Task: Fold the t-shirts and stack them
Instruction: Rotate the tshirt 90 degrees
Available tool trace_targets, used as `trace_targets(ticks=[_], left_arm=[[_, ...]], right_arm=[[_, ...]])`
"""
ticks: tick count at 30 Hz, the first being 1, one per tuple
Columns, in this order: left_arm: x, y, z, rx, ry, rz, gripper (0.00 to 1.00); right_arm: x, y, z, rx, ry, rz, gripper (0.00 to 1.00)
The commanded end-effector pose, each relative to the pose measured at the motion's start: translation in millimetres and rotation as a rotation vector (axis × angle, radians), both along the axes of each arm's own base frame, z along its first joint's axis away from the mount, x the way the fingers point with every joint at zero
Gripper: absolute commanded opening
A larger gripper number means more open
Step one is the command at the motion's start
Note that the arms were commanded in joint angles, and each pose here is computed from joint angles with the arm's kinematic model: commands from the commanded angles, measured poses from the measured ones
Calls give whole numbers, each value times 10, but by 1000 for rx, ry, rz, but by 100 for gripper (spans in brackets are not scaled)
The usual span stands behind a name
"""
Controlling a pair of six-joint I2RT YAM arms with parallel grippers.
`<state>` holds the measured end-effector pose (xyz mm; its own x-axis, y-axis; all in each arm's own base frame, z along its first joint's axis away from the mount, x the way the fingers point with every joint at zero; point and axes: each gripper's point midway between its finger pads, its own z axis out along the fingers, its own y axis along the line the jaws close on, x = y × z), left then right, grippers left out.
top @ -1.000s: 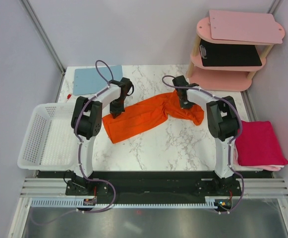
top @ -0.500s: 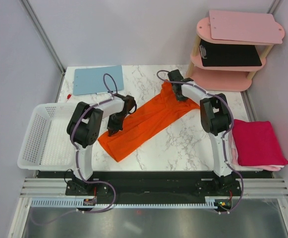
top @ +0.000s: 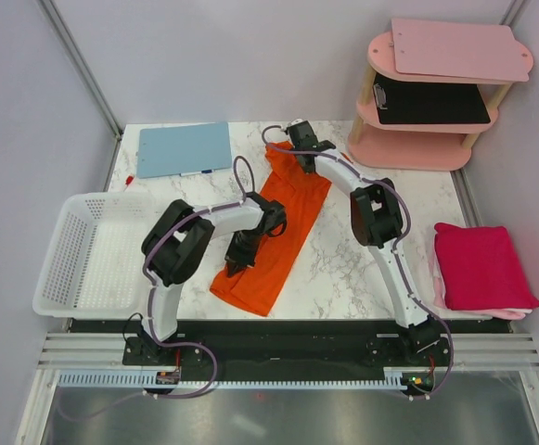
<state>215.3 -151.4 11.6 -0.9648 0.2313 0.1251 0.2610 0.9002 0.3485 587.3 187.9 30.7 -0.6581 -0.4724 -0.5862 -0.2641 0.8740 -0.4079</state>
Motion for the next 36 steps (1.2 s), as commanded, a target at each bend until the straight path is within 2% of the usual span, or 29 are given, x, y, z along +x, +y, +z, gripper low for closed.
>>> trace_targets(ticks=[1, 5, 11, 16, 17, 18, 19, 20, 21, 22, 25, 26, 27, 28, 29, 31, 32, 36], left_arm=[[-94, -641, -231, -180, 11, 36, 2], [-176, -979, -164, -286, 30, 13, 2], [-186, -1146, -4, -370, 17, 1, 2], [-115, -1158, 357, -426, -74, 1, 2], [-49, -1113, 430, -411, -126, -5, 2], [-24, -1098, 573, -429, -161, -5, 2], [8, -1077, 652, -434, -189, 2, 2], [54, -1021, 713, -418, -227, 3, 2], [73, -990, 771, -418, -248, 6, 2], [102, -939, 853, -426, -276, 11, 2], [165, -795, 935, -428, -308, 32, 2], [187, -753, 935, -423, -318, 37, 2], [209, -720, 922, -424, -320, 43, 2], [243, -675, 863, -441, -309, 59, 2], [272, -660, 842, -454, -310, 69, 2], [342, -613, 724, -485, -297, 94, 2], [368, -597, 689, -492, -293, 101, 2], [518, -490, 520, -491, -283, 132, 2]], right_arm=[[75, 470, -98, 63, -25, 143, 0], [185, 657, 25, 155, -69, 164, 0], [380, 964, 444, 292, -164, 227, 0], [375, 950, 825, 327, -223, 207, 0], [346, 924, 1091, 333, -256, 210, 0], [287, 868, 1063, 323, -241, 191, 0], [241, 809, 1378, 330, -283, 177, 0], [186, 770, 1447, 329, -284, 170, 0], [82, 704, 1363, 315, -251, 157, 0], [-7, 635, 1657, 337, -286, 131, 0], [-338, 509, 1509, 357, -190, 86, 0], [-469, 499, 1662, 382, -189, 96, 0], [-673, 466, 1416, 397, -104, 74, 0], [-820, 482, 1509, 456, -89, 66, 0], [-1055, 503, 1233, 483, 12, 79, 0], [-1327, 509, 1173, 544, 77, 69, 0], [-1606, 593, 925, 598, 191, 80, 0], [-2211, 727, 609, 650, 361, 89, 0]])
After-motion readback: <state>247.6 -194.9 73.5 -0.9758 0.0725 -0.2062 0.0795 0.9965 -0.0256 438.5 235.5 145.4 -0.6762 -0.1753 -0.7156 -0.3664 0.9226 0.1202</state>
